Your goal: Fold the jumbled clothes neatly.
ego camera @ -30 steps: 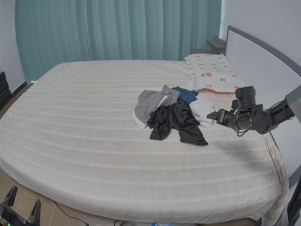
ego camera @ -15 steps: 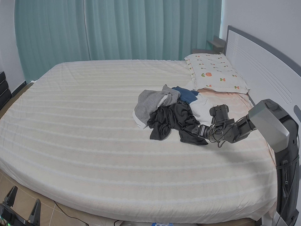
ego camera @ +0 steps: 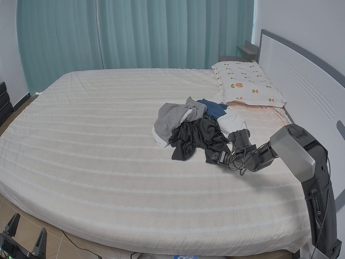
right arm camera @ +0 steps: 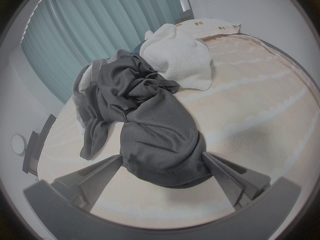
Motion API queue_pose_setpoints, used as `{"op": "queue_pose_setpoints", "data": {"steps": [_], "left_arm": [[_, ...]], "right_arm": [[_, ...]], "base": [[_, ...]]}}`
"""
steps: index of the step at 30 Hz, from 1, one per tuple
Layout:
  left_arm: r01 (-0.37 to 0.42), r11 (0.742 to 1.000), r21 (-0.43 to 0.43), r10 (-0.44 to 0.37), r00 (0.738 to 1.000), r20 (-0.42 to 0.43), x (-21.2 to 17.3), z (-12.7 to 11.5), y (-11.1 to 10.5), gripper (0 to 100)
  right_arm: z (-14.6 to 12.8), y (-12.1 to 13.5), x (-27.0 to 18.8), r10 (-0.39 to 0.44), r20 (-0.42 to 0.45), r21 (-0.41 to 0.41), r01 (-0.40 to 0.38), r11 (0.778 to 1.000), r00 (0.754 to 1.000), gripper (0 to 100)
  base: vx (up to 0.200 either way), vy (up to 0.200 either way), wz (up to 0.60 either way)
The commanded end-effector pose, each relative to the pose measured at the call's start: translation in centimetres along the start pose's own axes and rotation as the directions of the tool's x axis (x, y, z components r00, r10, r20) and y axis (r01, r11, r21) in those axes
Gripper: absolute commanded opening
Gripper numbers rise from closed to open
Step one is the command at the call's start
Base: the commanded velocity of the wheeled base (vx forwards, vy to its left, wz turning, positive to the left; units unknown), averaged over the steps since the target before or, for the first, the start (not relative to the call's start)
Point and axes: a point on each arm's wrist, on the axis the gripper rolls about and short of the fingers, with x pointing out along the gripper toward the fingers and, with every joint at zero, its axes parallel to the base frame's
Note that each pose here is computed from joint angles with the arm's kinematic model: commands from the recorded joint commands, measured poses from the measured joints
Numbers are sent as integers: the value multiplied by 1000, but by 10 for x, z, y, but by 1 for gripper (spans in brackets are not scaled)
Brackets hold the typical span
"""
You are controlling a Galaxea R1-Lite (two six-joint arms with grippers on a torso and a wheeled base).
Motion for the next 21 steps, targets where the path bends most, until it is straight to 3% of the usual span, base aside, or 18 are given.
{"op": "queue_pose_setpoints", "data": {"steps": [1, 11, 16, 21], "left_arm": [[0, 1000, 0, 0, 1000, -12, 1, -4, 0, 100], [0, 1000, 0, 0, 1000, -12, 1, -4, 0, 100], [0, 1000, 0, 0, 1000, -12, 1, -4, 0, 100], [0, 1000, 0, 0, 1000, -12, 1, -4, 0, 100]], "right_arm": [[-4, 1, 7, 2, -2, -3, -2, 1000, 1000, 0], [-2, 2, -2, 32, 47, 0, -32, 999, 998, 0], [4, 0, -37, 69, 72, 5, -69, 998, 995, 0], [1, -12, -96, 178, 43, 8, -178, 984, 983, 0]], "base": [[0, 0, 0], [0, 0, 0], [0, 0, 0], [0, 0, 0]]}}
